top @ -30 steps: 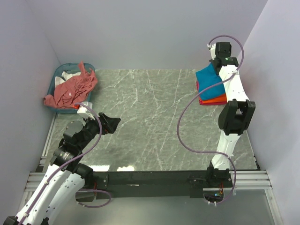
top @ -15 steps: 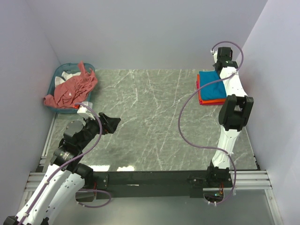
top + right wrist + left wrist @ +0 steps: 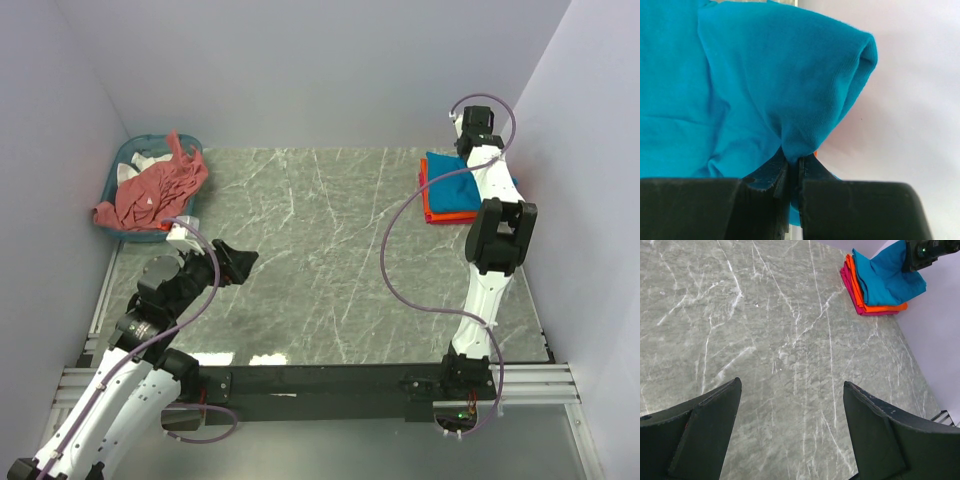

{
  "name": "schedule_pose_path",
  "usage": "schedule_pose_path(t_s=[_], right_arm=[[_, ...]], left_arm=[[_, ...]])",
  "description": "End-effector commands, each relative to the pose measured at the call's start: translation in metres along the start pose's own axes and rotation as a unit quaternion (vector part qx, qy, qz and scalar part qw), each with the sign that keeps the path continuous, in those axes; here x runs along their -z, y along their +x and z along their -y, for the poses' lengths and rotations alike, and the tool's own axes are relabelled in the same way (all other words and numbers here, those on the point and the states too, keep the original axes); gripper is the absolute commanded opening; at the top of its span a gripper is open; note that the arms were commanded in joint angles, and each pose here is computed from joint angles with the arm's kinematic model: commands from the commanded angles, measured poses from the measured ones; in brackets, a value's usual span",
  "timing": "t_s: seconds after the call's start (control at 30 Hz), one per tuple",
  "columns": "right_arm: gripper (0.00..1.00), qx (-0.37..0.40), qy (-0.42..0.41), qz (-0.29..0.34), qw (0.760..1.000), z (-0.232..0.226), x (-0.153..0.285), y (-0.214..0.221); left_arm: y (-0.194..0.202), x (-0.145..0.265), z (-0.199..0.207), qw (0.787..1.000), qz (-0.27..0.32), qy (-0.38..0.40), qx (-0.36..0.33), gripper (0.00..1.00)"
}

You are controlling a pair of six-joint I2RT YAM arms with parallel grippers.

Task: Fold and stack the t-shirts
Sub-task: Neatly place the folded tshirt to the corner

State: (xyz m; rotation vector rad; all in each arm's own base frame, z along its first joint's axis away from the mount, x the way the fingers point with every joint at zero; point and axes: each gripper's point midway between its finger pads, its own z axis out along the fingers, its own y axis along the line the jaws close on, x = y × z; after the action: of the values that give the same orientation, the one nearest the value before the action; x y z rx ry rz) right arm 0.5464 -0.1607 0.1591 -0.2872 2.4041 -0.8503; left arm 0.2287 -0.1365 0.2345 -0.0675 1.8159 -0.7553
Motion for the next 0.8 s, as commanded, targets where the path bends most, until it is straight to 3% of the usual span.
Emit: schedule_pose_path(t_s=[0.0,0.5,0.53,0.67,0.77], right_arm=[[0.0,-0.016,0.034,0.02,0.999,0.023,0.001,-0.012],[0.04,-0.008,0.049,0.01,0.999,0.022,-0.018,-0.007],[0.06,-0.009,0.055,0.01,0.998,0.024,-0.02,-0.007],[0.55,-0.003,0.098,-0.003,0.995,0.033,-0.03,-0.005],[0.62,-0.009,0.128,-0.01,0.992,0.042,-0.035,-0.009]], left_arm=[[-0.007,-0.002,0.003,1.0,0.01,0.005,-0.005,0.88],[-0.005,-0.004,0.001,1.0,0.004,0.001,-0.007,0.88],[-0.005,-0.004,0.001,1.0,0.003,0.0,-0.007,0.88],[-0.004,-0.005,0.0,1.0,0.002,-0.002,-0.008,0.88],[-0.004,-0.005,0.0,1.0,0.0,-0.003,-0.009,0.88]])
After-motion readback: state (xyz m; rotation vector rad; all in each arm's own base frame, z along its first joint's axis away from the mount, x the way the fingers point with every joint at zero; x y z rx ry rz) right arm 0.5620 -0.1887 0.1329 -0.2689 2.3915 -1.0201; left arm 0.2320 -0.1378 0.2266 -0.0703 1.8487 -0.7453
